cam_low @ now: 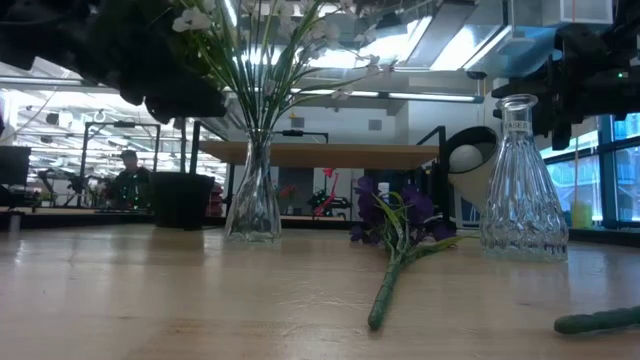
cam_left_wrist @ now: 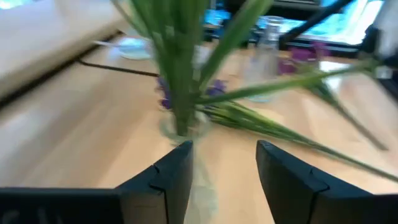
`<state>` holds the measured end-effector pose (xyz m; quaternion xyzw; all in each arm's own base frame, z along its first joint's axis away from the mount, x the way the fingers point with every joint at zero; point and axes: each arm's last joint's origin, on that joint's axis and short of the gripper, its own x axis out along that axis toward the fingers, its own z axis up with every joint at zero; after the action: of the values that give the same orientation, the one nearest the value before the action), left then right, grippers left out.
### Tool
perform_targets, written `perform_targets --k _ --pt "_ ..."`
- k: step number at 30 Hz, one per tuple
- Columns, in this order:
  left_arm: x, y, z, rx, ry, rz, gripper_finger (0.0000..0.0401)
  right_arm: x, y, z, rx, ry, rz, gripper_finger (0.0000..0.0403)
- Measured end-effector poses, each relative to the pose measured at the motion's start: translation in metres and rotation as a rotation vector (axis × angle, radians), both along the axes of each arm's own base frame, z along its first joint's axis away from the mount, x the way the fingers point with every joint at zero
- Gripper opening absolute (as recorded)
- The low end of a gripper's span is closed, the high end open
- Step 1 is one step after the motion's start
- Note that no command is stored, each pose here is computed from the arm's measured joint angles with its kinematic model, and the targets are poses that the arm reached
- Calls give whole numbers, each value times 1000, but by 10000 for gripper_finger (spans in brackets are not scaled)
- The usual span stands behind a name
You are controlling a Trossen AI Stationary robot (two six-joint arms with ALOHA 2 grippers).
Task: Pick and place flowers into a vace then onto a shelf
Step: Put the left transparent vase on the shelf
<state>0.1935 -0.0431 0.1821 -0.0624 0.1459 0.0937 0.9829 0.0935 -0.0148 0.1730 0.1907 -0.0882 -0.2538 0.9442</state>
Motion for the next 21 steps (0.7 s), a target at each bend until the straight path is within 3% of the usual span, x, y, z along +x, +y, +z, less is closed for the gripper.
perform_targets --k 3,9,17,21 --pt "1 -1 -2 -31 5 -5 188 0 0 0 -17 10 -1 198" --pt "5 -1 -14 17 74 19 208 0 0 0 -16 10 -2 198" --pt "11 3 -28 -23 69 250 213 0 0 0 -16 10 -1 198" --pt "16 0 -26 -38 26 205 217 0 0 0 -17 10 -2 198"
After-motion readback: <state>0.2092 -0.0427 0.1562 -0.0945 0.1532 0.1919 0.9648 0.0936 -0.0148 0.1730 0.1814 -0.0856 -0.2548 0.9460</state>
